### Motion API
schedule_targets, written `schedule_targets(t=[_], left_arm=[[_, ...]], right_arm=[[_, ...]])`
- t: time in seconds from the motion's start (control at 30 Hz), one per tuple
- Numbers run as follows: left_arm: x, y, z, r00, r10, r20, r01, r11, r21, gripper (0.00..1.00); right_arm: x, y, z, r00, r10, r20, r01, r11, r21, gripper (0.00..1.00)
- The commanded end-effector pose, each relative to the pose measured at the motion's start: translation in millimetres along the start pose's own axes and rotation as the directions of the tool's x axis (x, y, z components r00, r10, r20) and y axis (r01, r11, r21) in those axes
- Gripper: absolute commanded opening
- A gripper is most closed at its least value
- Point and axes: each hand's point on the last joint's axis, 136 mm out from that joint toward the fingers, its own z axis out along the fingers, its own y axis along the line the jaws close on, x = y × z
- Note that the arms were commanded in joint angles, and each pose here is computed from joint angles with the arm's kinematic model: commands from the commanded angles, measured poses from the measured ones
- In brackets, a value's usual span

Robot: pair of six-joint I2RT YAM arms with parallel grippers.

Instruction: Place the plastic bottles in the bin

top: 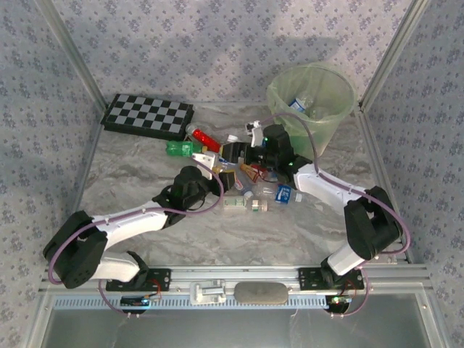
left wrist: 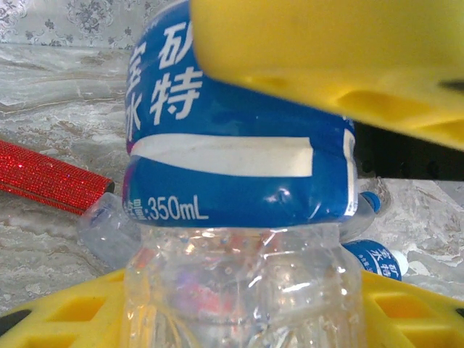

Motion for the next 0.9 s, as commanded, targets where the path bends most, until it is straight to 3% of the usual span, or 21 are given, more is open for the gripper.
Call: schedule_targets(t=[0.0, 0.13, 0.27, 0.47, 0.63, 0.87], left_arm=[[-17.4, -15.5, -4.3, 0.998, 0.014, 0.057, -0.018, 0.998, 0.055, 0.51], [-18.3, -14.7, -4.1, 0.998, 0.013, 0.06, -0.016, 0.999, 0.05, 0.52], [-17.9, -14.4, -4.4, 0.998, 0.011, 0.06, -0.014, 0.999, 0.047, 0.56], [-17.8, -9.6, -7.1, 0.998, 0.004, 0.065, -0.006, 1.0, 0.023, 0.71], [-22.0, 0.5, -15.0, 0.996, 0.004, 0.093, -0.001, 1.0, -0.028, 0.81], [-27.4, 34.3, -36.8, 0.988, -0.005, 0.155, 0.035, 0.98, -0.197, 0.93]], right_arm=[[-8.1, 19.8, 4.6, 1.0, 0.008, 0.003, -0.008, 0.997, -0.073, 0.86], [-4.5, 22.0, 8.1, 1.0, 0.015, -0.01, -0.015, 0.996, -0.088, 0.82], [-3.9, 22.6, 9.0, 1.0, 0.015, -0.013, -0.016, 0.995, -0.096, 0.71], [-7.1, 23.5, 5.8, 1.0, 0.002, -0.005, -0.002, 0.995, -0.098, 0.57], [-18.4, 16.5, -4.6, 0.999, -0.047, 0.011, 0.048, 0.998, -0.047, 0.55], [-61.5, 5.8, -43.8, 0.976, -0.211, 0.054, 0.201, 0.969, 0.144, 0.55]])
